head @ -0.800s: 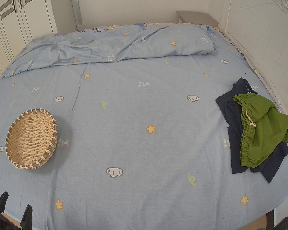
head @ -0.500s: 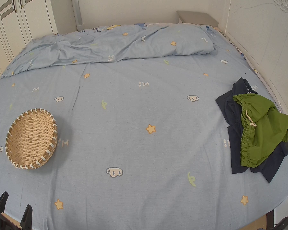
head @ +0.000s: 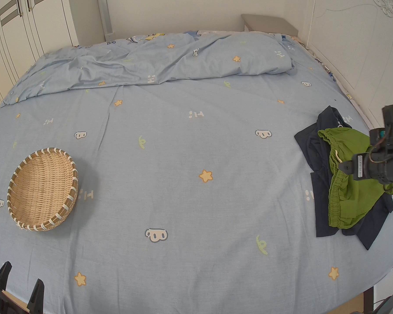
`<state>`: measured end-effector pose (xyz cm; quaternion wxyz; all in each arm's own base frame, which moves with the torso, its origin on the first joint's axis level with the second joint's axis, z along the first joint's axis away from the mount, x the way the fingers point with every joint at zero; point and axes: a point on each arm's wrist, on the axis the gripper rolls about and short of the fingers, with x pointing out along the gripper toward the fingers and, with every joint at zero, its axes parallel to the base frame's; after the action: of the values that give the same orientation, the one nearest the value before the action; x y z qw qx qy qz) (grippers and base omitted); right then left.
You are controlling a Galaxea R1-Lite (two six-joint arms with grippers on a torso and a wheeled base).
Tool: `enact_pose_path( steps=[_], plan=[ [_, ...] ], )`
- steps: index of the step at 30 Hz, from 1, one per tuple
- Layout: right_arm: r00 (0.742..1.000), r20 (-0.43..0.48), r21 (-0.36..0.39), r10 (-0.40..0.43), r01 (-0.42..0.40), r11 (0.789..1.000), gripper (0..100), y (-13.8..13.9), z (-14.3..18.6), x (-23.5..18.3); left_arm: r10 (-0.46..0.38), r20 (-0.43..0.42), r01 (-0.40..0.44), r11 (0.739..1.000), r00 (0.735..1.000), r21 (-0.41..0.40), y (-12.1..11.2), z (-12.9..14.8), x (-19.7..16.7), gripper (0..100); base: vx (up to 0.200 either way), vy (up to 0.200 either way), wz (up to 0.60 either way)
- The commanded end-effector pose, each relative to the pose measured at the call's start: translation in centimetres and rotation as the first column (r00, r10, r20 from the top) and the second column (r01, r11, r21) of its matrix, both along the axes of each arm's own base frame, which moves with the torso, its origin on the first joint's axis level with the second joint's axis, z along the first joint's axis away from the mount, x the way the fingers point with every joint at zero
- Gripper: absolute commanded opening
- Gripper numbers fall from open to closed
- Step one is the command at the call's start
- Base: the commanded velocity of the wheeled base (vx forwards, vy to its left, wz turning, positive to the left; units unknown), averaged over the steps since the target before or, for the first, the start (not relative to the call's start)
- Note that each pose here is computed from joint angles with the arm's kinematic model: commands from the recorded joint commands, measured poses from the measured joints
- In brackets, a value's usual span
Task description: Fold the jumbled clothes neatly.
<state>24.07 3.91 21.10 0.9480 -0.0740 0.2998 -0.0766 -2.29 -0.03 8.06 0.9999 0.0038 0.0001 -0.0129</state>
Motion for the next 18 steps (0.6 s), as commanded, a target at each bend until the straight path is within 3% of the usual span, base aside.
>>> enact_pose_path(
  steps=[1, 5, 18],
  plan=[
    [0.996, -0.072, -0.065, -0.049, 0.044, 0.997, 100, 2.0, -4.8, 6.7, 0.000, -0.001, 0.000, 1.000, 1.000, 0.000, 0.0, -0.5, 0.0, 100, 0.000, 0.000, 0.00],
    [0.993, -0.040, -0.094, -0.108, 0.103, 0.990, 100, 1.7, -4.5, 7.5, 0.000, 0.000, 0.000, 1.000, 1.000, 0.000, 0.0, -0.5, 0.0, 100, 0.000, 0.000, 0.00],
    [0.984, -0.022, -0.119, -0.178, 0.174, 0.978, 100, 1.1, -6.5, 10.1, 0.000, -0.001, 0.000, 1.000, 1.000, 0.000, 0.0, -0.5, 0.0, 100, 0.000, 0.000, 0.00]
  ],
)
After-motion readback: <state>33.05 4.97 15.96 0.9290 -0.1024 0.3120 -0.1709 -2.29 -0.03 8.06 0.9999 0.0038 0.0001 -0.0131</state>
